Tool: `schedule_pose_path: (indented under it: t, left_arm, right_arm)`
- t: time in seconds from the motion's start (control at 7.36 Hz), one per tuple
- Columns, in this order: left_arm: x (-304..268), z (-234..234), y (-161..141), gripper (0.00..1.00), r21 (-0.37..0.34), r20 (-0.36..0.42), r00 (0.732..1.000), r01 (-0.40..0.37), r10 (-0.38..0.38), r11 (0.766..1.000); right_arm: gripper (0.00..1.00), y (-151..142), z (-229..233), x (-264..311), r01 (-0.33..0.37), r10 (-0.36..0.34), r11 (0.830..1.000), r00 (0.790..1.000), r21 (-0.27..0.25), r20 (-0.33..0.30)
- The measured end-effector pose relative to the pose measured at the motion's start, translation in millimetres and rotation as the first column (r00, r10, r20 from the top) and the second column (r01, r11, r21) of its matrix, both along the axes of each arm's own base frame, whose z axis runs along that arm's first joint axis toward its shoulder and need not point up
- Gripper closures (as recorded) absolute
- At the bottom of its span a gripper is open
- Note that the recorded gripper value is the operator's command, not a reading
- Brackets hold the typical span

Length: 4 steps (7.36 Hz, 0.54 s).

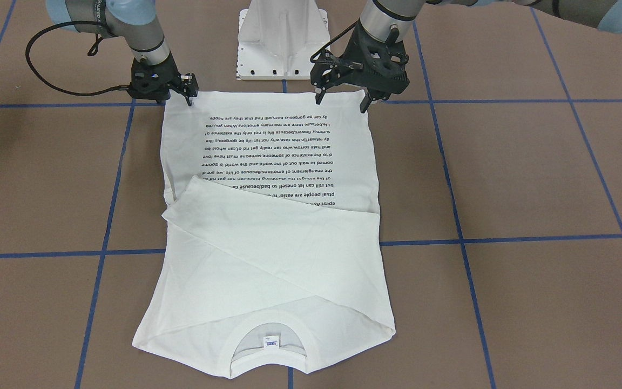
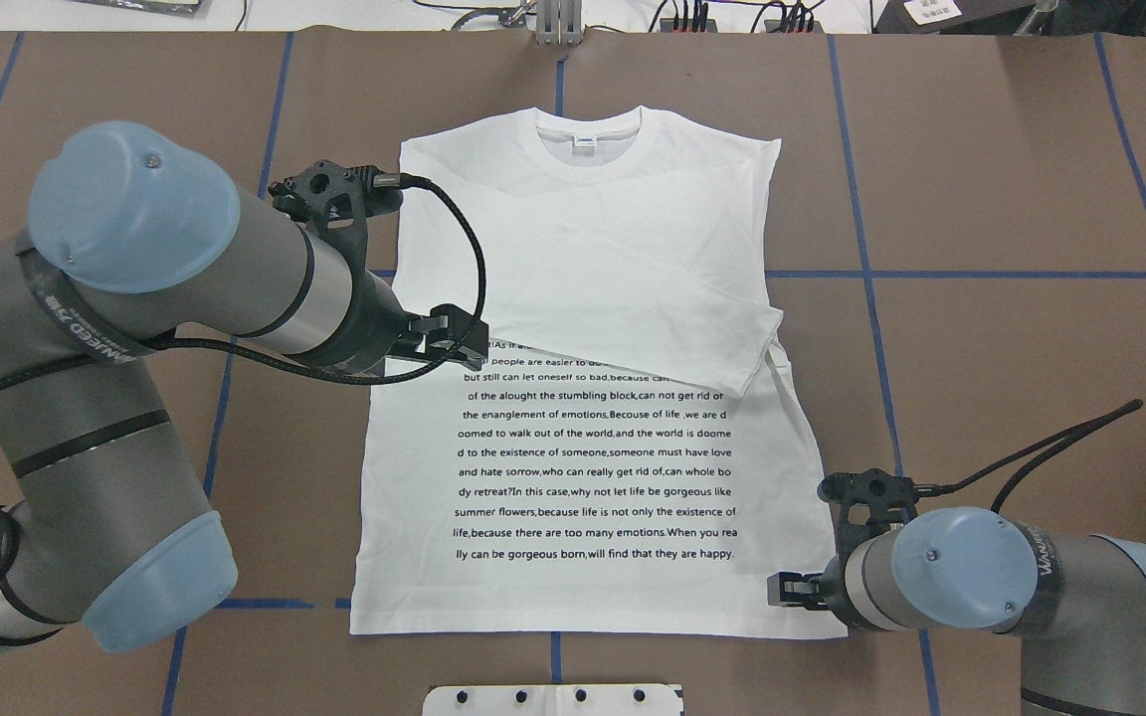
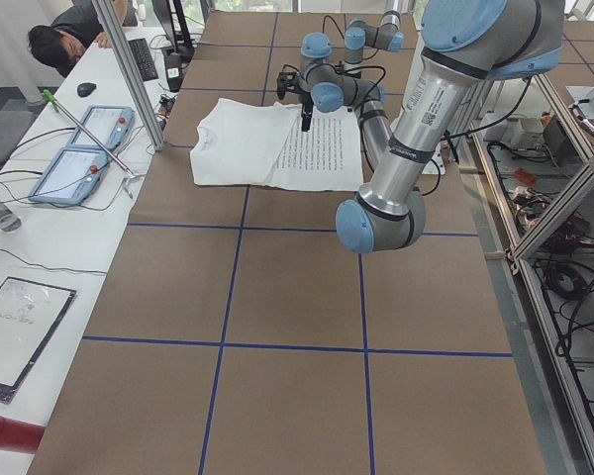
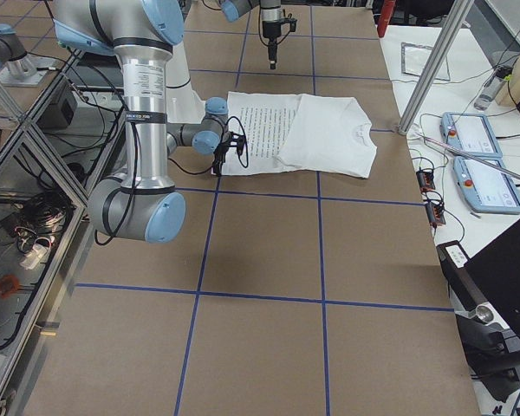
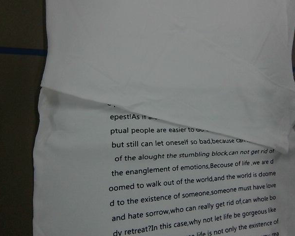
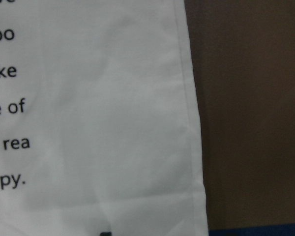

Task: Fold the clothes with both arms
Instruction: 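Move both grippers to the hem corners nearest the robot and grasp them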

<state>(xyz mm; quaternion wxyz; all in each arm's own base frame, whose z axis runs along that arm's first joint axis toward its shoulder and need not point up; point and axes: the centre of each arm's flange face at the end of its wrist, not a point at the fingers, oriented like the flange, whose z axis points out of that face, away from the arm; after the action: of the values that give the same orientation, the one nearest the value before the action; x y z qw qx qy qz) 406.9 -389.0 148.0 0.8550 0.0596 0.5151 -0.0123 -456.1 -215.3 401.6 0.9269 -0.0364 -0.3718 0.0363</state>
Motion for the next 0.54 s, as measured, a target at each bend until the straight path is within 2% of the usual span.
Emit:
schedule_pose_path:
  t: [0.27,0.54]
  left_arm:
    - [2.6,1.8,-0.7,0.0,-0.001,0.003,1.0,-0.002,0.002,1.0]
    - [4.2,3.5,-1.1,0.0,-0.003,0.006,1.0,-0.003,0.003,1.0]
  right_arm:
    - [0.38,1.6,-3.2,1.6,-0.004,0.004,1.0,1.0,-0.005,0.006]
    - [0.37,1.9,-2.2,3.2,-0.004,0.004,1.0,1.0,-0.009,0.004]
